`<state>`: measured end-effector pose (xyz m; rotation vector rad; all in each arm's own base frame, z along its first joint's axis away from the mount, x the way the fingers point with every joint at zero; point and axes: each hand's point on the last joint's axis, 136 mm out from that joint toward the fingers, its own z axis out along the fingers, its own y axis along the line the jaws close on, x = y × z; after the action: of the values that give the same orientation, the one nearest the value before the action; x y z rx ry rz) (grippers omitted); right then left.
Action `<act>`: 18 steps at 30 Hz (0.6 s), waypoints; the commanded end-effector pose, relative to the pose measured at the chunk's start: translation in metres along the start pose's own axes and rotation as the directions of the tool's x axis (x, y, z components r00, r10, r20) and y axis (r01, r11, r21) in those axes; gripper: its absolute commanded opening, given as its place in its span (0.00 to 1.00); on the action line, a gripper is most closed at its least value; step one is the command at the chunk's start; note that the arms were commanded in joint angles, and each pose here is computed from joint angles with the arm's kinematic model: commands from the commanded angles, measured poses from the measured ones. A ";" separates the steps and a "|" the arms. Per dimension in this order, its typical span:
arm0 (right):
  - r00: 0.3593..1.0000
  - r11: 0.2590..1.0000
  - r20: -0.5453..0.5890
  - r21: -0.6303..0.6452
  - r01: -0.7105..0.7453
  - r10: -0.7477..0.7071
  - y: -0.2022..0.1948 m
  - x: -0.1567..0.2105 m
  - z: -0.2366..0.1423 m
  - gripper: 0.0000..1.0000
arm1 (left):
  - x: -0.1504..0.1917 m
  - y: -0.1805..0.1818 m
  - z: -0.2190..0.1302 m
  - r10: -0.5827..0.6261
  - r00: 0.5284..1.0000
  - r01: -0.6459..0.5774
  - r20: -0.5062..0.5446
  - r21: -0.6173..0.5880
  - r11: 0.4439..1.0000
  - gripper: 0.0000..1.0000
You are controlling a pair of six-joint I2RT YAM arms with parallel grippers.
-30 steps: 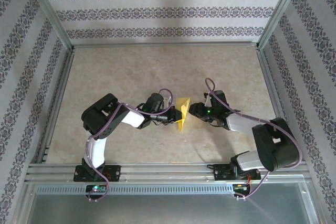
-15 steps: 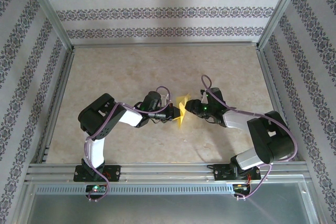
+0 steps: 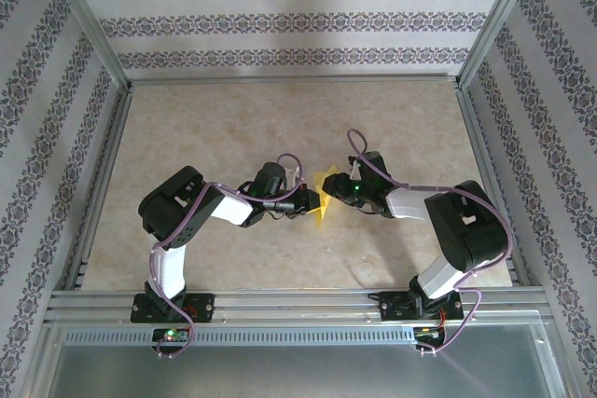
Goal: Fold a paper plane with a square sheet of paper (fold left side to right side)
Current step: Fold the wing for the fifth time at the center of the table.
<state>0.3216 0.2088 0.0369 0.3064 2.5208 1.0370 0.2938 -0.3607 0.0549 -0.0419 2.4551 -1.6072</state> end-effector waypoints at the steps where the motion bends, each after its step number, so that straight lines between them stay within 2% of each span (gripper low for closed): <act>1: 0.999 1.000 0.033 -0.012 0.023 -0.022 0.010 -0.011 0.006 0.41 | -0.008 -0.007 -0.004 0.012 1.000 -0.013 0.021 0.044 0.999 0.00; 7: 1.000 1.000 0.016 0.008 0.012 -0.012 0.002 -0.006 0.012 0.41 | -0.007 -0.003 -0.002 -0.008 1.000 0.007 0.023 0.046 0.999 0.00; 12: 1.000 0.999 -0.001 0.035 0.007 -0.007 -0.005 -0.002 0.017 0.40 | -0.006 0.001 -0.001 -0.015 1.000 0.014 0.022 0.046 0.999 0.04; 18: 1.000 0.998 -0.023 0.065 0.004 -0.002 -0.014 0.005 0.020 0.40 | -0.008 0.005 -0.006 -0.017 0.999 0.016 0.029 0.031 0.999 0.18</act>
<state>0.3276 0.2108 0.0275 0.3167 2.5389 1.0097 0.2950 -0.3584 0.0501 -0.0792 2.4516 -1.6227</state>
